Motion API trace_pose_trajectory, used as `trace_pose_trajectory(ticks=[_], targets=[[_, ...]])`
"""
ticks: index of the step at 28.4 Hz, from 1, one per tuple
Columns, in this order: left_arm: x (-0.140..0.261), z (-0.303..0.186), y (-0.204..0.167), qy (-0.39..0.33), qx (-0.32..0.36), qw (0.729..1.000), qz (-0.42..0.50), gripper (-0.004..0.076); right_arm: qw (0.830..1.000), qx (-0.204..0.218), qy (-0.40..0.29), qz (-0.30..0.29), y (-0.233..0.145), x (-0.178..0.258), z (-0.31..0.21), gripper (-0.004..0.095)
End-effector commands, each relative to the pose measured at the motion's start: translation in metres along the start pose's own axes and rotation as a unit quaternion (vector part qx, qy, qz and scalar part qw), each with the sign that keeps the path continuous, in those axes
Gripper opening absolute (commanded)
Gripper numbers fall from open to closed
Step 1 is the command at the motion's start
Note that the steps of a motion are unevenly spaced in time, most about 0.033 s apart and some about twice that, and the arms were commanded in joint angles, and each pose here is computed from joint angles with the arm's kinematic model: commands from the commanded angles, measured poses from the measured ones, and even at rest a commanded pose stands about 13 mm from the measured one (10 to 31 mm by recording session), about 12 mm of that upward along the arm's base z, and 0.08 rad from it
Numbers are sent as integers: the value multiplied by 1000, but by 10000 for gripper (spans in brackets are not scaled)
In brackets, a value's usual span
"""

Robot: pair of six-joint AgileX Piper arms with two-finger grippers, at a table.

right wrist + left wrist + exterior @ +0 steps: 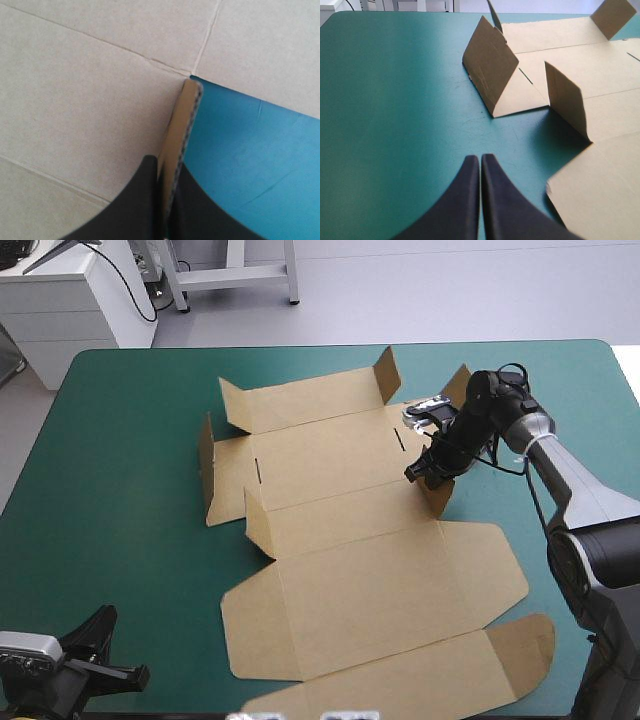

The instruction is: Fold the box

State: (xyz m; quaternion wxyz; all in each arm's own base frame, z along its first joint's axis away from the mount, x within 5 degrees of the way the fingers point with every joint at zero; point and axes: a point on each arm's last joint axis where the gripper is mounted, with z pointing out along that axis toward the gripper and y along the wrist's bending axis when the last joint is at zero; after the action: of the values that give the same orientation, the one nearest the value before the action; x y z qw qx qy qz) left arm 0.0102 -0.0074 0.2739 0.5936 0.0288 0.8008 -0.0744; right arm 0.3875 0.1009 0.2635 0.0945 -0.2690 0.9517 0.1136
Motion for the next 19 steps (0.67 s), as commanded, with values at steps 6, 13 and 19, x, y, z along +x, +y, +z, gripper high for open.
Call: trace_pose_trajectory(ticks=[6,13,19], targets=[[-15,-8,-1,-56,3,998,0,-8,962,59,-125,-234,15,-48,-72,-21],[-15,-8,-1,-56,3,998,0,-8,885,84,-150,-433,49,-80,-70,-21],[-15,-8,-1,-56,3,998,0,-8,831,87,-160,-525,83,-92,-53,-21]])
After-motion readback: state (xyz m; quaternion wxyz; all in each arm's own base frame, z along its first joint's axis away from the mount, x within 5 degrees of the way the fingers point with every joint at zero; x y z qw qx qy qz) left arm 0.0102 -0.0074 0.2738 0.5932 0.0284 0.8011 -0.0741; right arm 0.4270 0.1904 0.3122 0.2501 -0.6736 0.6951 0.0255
